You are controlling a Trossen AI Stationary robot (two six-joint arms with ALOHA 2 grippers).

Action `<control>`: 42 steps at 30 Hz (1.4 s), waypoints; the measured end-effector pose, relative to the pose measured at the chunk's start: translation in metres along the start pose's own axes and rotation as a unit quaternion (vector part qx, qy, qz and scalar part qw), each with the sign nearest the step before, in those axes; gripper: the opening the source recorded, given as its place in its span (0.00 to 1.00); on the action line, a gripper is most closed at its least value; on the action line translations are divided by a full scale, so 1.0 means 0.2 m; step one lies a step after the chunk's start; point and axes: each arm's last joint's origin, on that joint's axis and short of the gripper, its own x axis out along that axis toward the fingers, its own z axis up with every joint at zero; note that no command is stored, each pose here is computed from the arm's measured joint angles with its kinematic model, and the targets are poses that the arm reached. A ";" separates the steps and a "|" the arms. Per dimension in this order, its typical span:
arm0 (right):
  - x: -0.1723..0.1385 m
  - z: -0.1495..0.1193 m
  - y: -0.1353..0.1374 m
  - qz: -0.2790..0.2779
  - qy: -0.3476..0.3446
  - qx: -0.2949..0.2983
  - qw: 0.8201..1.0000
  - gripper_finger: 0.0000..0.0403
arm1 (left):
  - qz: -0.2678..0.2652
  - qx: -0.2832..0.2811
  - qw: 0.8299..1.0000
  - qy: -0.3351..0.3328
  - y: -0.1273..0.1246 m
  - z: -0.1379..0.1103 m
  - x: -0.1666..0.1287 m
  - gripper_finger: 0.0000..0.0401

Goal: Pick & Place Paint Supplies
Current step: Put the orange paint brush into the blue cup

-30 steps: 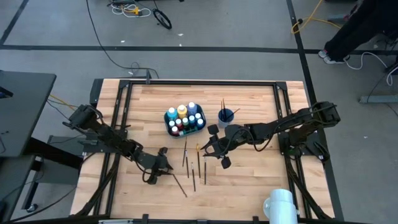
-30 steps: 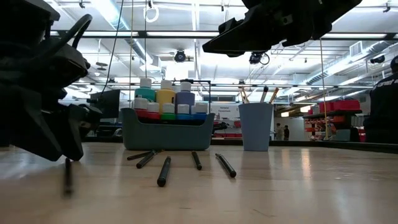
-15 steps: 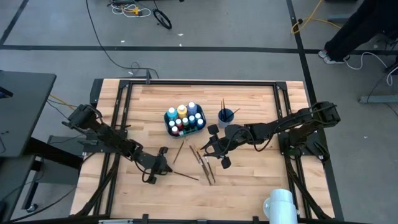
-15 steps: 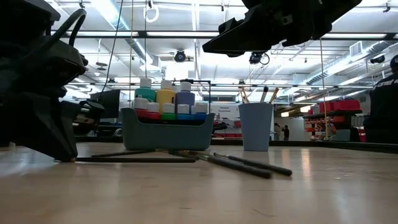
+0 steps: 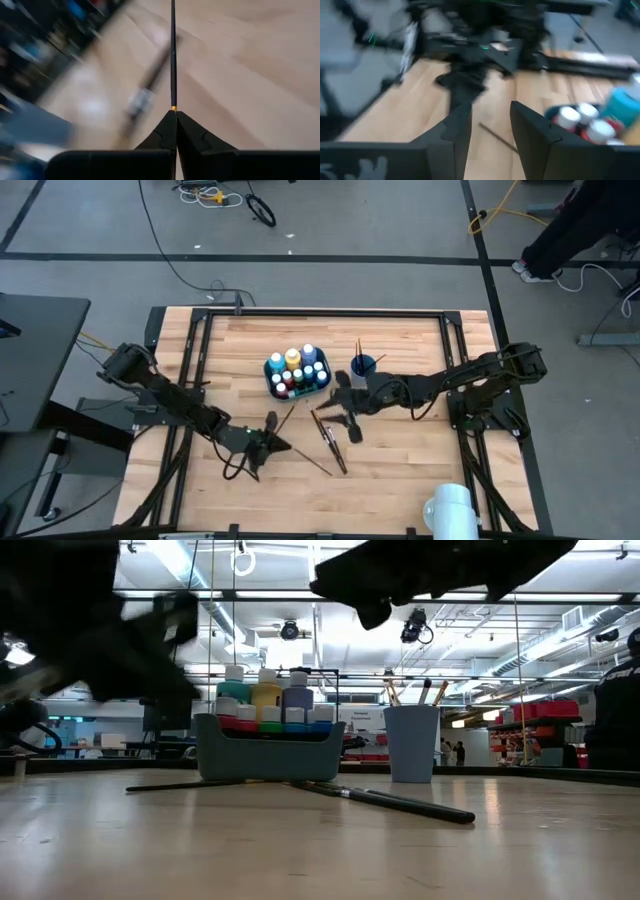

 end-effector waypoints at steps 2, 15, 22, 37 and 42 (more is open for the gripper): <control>0.00 0.01 -0.04 -0.027 -0.008 0.063 0.998 0.34 | 0.038 0.059 0.998 -0.005 0.05 0.07 0.02 0.01; -0.03 -0.07 -0.12 0.046 0.064 0.244 0.967 0.34 | 0.079 0.340 0.919 0.185 0.27 0.31 0.11 0.01; -0.03 -0.07 -0.12 0.049 0.064 0.243 0.967 0.34 | 0.092 0.403 0.888 0.202 0.40 0.36 0.14 0.01; -0.03 -0.07 -0.12 0.045 0.061 0.214 0.974 0.33 | 0.124 0.473 0.847 0.209 0.50 0.37 0.16 0.01; -0.02 -0.07 -0.13 0.013 0.058 0.195 0.979 0.30 | 0.140 0.392 0.888 0.193 0.50 0.37 0.16 0.01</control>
